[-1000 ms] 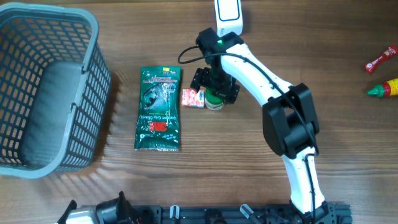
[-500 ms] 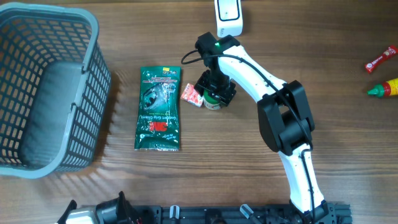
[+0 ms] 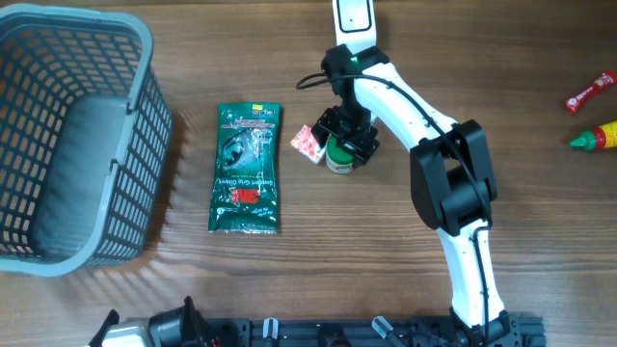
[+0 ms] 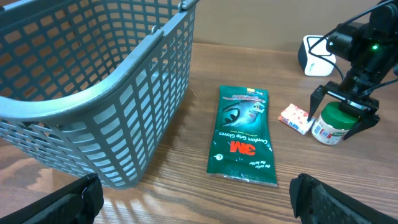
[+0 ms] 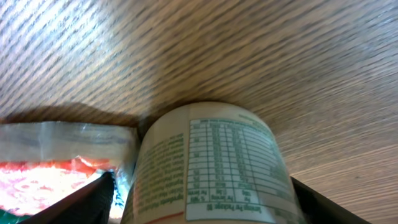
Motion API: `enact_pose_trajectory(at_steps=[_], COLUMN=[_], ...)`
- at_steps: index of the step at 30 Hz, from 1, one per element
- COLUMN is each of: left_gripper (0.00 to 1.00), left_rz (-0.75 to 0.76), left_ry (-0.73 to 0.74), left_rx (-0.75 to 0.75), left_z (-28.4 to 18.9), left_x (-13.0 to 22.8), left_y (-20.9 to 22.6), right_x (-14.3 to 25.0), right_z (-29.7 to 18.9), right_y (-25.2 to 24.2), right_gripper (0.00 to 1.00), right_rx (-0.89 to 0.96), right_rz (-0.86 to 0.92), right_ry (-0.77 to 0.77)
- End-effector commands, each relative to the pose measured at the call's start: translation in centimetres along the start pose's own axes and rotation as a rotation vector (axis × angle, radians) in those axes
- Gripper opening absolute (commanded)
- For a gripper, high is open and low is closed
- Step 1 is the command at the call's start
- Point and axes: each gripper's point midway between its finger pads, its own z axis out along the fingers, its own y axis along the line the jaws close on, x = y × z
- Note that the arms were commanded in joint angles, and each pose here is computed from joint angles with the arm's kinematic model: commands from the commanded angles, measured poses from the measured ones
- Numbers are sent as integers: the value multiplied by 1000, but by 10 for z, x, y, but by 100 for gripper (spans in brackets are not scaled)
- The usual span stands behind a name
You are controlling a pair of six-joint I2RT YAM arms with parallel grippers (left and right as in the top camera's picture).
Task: Scan the item barcode
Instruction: 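Grasp the green-lidded jar with the right gripper and lift it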
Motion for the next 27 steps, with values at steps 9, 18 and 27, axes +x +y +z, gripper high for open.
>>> enact_pose_trajectory(at_steps=[9,18,27], left_gripper=[100,100,100], left_rz=[-2,-2,-2], left_ry=[-9,-9,-9], left_rx=[9,9,9], left_z=[-1,-1,-1], left_x=[0,0,0], left_y=[-2,-2,-2], right_x=[-1,-9,3], right_z=[-45,-29,2], right_y=[6,-3,-10], right_gripper=[100,97,88], right_rx=[-78,-50,-50], right_rz=[-162,123,193], right_ry=[-75,-106,-17])
